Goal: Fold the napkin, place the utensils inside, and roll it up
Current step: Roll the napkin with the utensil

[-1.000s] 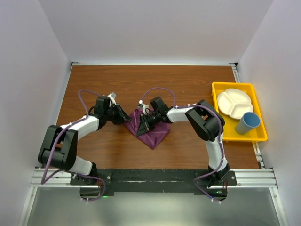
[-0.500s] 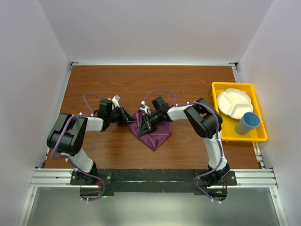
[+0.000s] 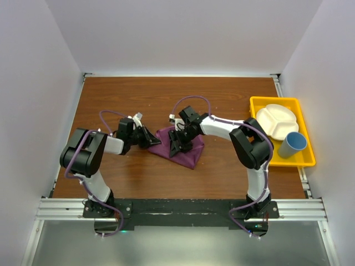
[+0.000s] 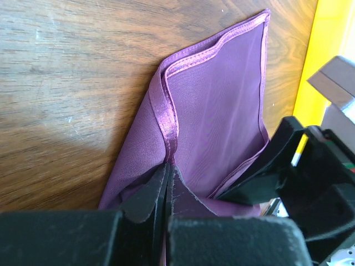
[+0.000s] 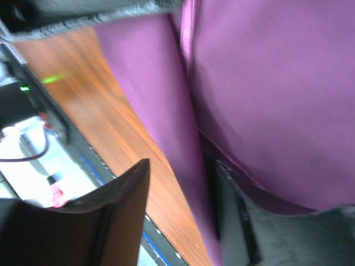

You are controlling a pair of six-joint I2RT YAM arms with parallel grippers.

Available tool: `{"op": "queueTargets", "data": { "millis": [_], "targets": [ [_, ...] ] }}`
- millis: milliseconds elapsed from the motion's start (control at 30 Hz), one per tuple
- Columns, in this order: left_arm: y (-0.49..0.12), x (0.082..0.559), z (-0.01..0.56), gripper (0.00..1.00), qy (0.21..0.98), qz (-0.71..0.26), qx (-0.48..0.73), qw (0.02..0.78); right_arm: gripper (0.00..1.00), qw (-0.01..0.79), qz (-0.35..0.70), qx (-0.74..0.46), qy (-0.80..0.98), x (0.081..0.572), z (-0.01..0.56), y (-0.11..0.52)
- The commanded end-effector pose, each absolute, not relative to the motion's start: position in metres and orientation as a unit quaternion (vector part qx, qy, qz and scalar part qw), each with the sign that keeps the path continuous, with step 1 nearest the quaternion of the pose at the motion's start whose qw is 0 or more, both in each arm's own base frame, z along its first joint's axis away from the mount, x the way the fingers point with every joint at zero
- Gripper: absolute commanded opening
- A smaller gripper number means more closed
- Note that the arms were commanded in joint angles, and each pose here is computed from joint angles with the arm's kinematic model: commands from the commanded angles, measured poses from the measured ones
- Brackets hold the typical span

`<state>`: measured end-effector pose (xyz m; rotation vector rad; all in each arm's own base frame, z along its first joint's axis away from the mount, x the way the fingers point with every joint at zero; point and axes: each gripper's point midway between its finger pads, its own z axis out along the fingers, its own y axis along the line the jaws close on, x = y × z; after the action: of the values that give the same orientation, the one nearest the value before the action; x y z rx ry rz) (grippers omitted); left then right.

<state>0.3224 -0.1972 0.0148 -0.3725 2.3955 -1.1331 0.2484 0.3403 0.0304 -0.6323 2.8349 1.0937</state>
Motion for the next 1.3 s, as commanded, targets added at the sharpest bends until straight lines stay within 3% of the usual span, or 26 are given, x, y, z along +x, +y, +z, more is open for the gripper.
{"op": "queueTargets", "data": {
  "millis": [0, 300, 433, 567, 667, 767, 833, 867, 1067, 1267],
  "targets": [
    [-0.174, 0.295, -0.035, 0.0, 0.909, -0.335, -0.156, 0.19, 0.56, 0.041, 0.265, -0.234, 0.934, 0.243, 0.033, 0.302],
    [-0.172, 0.292, -0.04, 0.0, 0.913, -0.33, -0.154, 0.186, 0.65, 0.074, 0.215, -0.264, 0.937, 0.245, 0.041, 0.279],
    [-0.172, 0.292, -0.04, 0.0, 0.913, -0.328, -0.153, 0.186, 0.64, 0.077, 0.208, -0.258, 0.94, 0.24, 0.038, 0.271],
    [-0.172, 0.292, -0.039, 0.0, 0.914, -0.329, -0.151, 0.185, 0.56, 0.078, 0.183, -0.256, 0.946, 0.237, 0.028, 0.257],
    [-0.172, 0.292, -0.039, 0.0, 0.916, -0.326, -0.151, 0.18, 0.4, 0.074, 0.162, -0.26, 0.949, 0.235, 0.018, 0.248],
    [-0.172, 0.294, -0.037, 0.0, 0.916, -0.325, -0.148, 0.18, 0.34, 0.072, 0.155, -0.266, 0.949, 0.236, 0.016, 0.245],
    [-0.173, 0.297, -0.034, 0.0, 0.916, -0.326, -0.147, 0.182, 0.41, 0.083, 0.153, -0.27, 0.947, 0.241, 0.025, 0.247],
    [-0.172, 0.296, -0.034, 0.0, 0.918, -0.323, -0.146, 0.18, 0.49, 0.097, 0.151, -0.274, 0.945, 0.247, 0.037, 0.25],
    [-0.173, 0.302, -0.028, 0.0, 0.923, -0.316, -0.133, 0.174, 0.76, 0.207, 0.115, -0.362, 0.902, 0.266, 0.092, 0.272],
    [-0.175, 0.306, -0.025, 0.0, 0.925, -0.315, -0.133, 0.163, 0.79, 0.259, 0.096, -0.458, 0.845, 0.253, 0.094, 0.33]
  ]
}}
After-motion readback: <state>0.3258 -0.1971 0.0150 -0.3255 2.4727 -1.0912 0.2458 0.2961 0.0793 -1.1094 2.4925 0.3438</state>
